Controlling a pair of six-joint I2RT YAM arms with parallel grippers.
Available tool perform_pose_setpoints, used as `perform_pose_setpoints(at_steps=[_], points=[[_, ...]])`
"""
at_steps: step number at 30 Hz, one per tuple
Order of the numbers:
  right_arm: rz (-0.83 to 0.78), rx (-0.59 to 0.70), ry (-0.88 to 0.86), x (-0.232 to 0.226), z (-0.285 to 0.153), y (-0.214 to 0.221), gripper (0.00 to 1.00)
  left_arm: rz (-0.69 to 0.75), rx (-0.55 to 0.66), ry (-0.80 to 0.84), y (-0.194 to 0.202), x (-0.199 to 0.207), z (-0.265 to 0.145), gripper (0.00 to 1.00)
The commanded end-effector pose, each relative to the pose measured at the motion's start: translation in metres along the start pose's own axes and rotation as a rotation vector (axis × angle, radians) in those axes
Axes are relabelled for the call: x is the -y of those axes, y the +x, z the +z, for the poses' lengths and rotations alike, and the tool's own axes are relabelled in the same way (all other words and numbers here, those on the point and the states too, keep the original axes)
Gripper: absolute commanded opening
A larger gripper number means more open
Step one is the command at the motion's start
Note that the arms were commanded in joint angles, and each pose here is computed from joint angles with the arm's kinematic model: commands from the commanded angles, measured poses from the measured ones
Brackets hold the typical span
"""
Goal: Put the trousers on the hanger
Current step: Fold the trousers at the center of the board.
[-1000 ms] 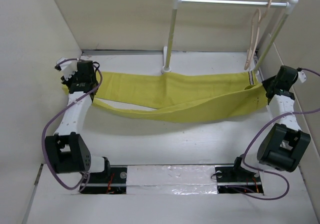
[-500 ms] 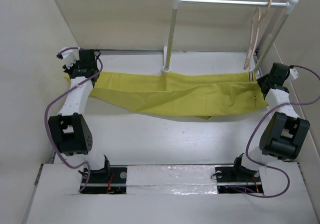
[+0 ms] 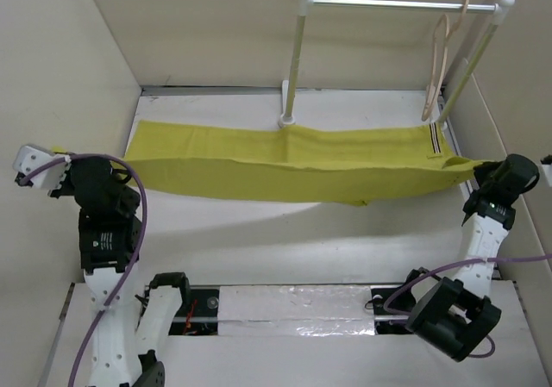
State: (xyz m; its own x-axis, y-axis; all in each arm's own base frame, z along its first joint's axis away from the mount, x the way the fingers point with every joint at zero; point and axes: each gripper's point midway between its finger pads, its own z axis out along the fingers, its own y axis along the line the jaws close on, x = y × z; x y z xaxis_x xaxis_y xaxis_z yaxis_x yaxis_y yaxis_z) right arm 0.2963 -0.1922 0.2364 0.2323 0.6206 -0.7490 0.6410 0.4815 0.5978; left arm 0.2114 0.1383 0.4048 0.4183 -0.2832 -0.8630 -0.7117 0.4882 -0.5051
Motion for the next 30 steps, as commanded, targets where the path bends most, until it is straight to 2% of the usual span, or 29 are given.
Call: perform_pose_setpoints(at_steps=[1, 5, 12, 17, 22, 25, 27, 30], points=[[0.018, 0.094, -0.013, 0.008, -0.011, -0.034, 0.0, 0.119, -0.028, -0.082, 0.026, -0.026, 0.002, 0.0], [0.019, 0.131, 0.057, 0.016, -0.028, -0.05, 0.0, 0.137, 0.001, -0.108, 0.025, -0.031, 0.002, 0.0], [-0.038, 0.202, 0.02, 0.002, -0.044, -0.074, 0.0, 0.242, -0.092, -0.139, 0.082, -0.016, 0.029, 0.0], [-0.035, 0.076, -0.014, -0.003, -0.002, -0.051, 0.0, 0.282, -0.151, -0.188, 0.111, -0.004, 0.055, 0.0], [-0.011, 0.093, -0.037, -0.032, 0.015, -0.059, 0.0, 0.337, -0.193, -0.232, 0.143, 0.013, 0.081, 0.02], [-0.033, 0.077, -0.047, -0.063, 0.039, -0.048, 0.0, 0.355, -0.201, -0.24, 0.156, 0.02, 0.101, 0.05], [-0.098, -0.021, 0.017, -0.066, 0.068, -0.01, 0.0, 0.365, -0.227, -0.242, 0.168, 0.024, 0.11, 0.05], [-0.145, -0.032, -0.005, -0.092, 0.085, 0.003, 0.0, 0.404, -0.253, -0.26, 0.189, 0.031, 0.124, 0.05]])
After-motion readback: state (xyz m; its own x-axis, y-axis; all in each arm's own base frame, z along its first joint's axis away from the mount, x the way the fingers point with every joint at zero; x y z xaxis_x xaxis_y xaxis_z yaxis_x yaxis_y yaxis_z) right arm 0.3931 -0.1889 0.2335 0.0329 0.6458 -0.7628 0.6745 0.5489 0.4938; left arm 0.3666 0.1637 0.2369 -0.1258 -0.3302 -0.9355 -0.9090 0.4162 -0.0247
